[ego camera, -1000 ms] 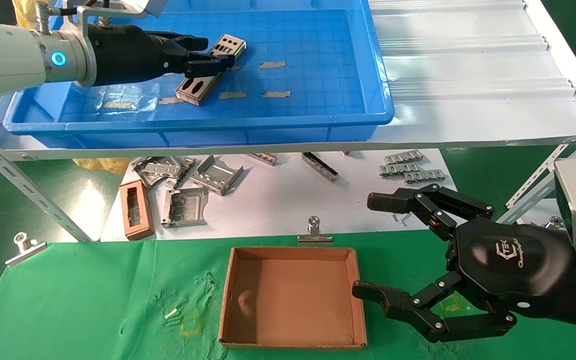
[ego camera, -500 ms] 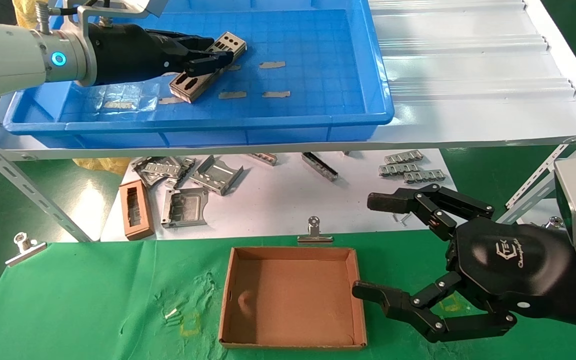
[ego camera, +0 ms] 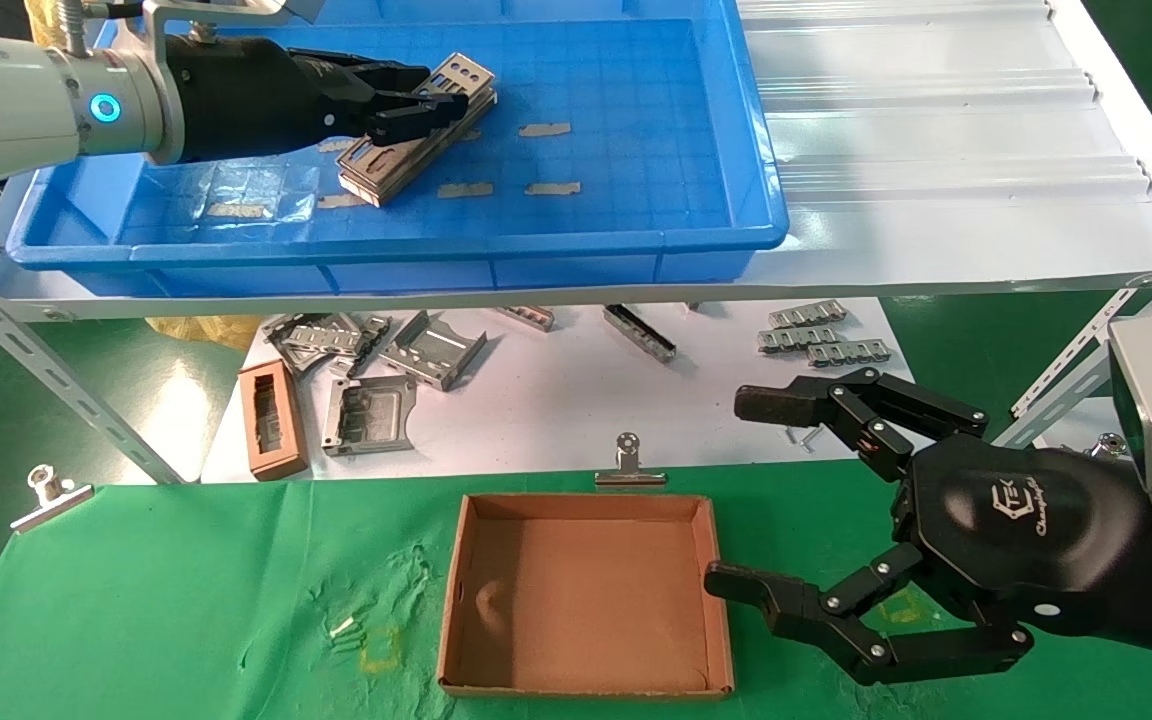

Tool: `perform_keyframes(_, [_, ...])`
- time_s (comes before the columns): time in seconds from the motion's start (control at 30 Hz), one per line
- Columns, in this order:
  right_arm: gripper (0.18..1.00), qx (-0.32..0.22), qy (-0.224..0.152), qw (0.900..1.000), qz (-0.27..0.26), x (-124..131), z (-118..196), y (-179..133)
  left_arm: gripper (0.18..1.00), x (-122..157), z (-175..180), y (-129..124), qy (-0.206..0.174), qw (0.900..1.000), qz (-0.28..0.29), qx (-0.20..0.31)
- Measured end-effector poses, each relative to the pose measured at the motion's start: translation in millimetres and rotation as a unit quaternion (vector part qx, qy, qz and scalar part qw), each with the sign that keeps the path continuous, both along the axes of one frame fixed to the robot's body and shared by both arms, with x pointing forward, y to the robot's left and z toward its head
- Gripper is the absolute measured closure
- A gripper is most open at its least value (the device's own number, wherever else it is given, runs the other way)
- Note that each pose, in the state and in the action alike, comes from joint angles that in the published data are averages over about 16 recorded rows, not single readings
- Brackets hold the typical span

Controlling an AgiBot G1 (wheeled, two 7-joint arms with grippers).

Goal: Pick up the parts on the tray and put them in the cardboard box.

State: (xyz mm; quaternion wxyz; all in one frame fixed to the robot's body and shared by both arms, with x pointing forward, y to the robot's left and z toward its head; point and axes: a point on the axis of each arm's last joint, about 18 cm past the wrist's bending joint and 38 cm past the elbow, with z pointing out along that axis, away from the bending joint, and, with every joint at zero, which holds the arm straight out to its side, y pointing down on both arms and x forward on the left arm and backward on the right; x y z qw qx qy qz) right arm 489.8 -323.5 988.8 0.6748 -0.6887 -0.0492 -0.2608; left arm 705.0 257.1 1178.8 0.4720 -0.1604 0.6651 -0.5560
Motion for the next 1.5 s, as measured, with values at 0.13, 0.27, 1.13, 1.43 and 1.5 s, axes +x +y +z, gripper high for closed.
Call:
perform_keyframes(0.13, [0.179, 0.0, 0.0, 1.0, 0.0, 0.0, 0.0, 0.0, 0.726, -0.6, 1.5, 1.6, -0.001, 1.0, 0.001, -0.003])
perform_keyframes(0.27, [0.179, 0.0, 0.0, 1.0, 0.0, 0.0, 0.0, 0.0, 0.727, -2.2, 5.0, 3.7, -0.004, 1.0, 0.001, -0.007])
perform_keyframes(1.13, [0.179, 0.0, 0.0, 1.0, 0.0, 0.0, 0.0, 0.0, 0.729, -85.7, -0.4, 16.4, -0.006, 0.9802, -0.193, 0.046])
perform_keyframes(1.43, [0.179, 0.0, 0.0, 1.0, 0.0, 0.0, 0.0, 0.0, 0.73, -103.2, -31.5, 23.1, -0.015, 0.9663, -0.233, 0.109])
perform_keyframes(1.5, [0.179, 0.0, 0.0, 1.0, 0.0, 0.0, 0.0, 0.0, 0.73, -108.3, -41.6, 24.6, -0.02, 0.9621, -0.241, 0.127])
